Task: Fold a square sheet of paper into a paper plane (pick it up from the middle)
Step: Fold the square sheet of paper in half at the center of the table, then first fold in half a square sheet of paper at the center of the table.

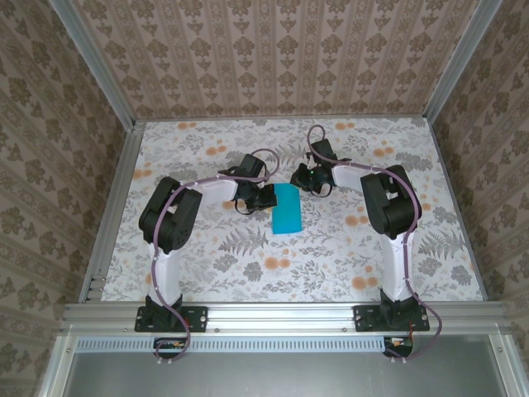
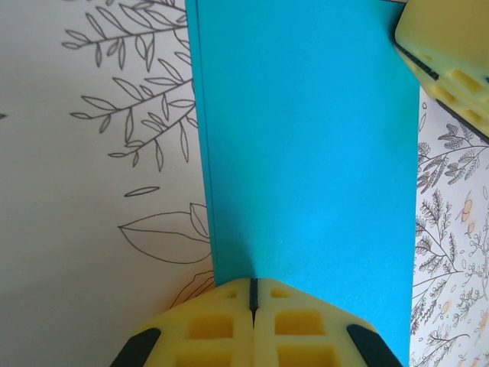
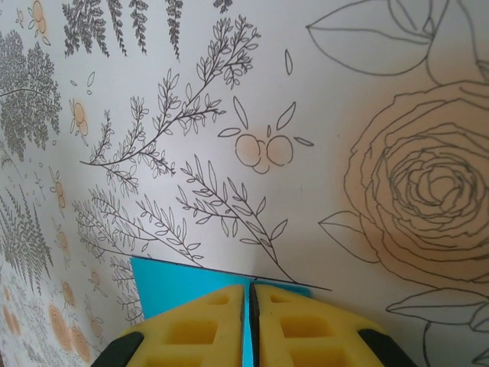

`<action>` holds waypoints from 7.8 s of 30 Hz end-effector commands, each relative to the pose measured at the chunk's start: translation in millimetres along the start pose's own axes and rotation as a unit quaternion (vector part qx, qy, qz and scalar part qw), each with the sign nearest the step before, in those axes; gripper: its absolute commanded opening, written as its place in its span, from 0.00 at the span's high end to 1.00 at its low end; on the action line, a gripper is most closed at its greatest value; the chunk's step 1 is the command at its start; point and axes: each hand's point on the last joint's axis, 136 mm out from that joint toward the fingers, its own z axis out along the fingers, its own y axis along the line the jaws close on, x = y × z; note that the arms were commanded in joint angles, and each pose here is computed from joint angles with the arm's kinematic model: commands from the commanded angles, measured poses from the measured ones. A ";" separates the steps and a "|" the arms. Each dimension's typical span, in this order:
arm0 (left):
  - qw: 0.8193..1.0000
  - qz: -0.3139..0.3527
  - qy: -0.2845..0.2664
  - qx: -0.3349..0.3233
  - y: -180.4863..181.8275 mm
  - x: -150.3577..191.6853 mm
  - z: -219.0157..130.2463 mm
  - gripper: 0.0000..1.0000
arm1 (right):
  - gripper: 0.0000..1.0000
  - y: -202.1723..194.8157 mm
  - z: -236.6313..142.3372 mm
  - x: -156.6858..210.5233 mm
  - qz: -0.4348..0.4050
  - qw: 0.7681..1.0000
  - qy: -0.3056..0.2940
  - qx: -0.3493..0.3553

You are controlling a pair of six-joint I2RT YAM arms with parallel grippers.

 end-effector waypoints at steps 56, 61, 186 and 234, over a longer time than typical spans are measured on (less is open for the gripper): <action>0.999 -0.009 -0.005 0.036 -24.3 -27.0 -21.0 0.89 | 0.87 20.4 -10.4 112.9 -0.154 0.972 0.168 -0.054; 0.999 -0.014 0.005 0.030 -19.1 -30.2 -5.3 0.90 | 0.87 22.8 -11.1 112.3 -0.147 0.973 0.166 -0.062; 0.996 -0.038 0.065 -0.046 -3.8 120.8 10.7 0.95 | 0.93 -20.3 -17.4 89.1 -0.066 0.991 0.115 0.000; 0.994 -0.030 0.084 -0.061 3.6 132.6 9.4 0.97 | 0.92 -43.5 -8.0 -31.3 -0.023 0.999 0.019 0.037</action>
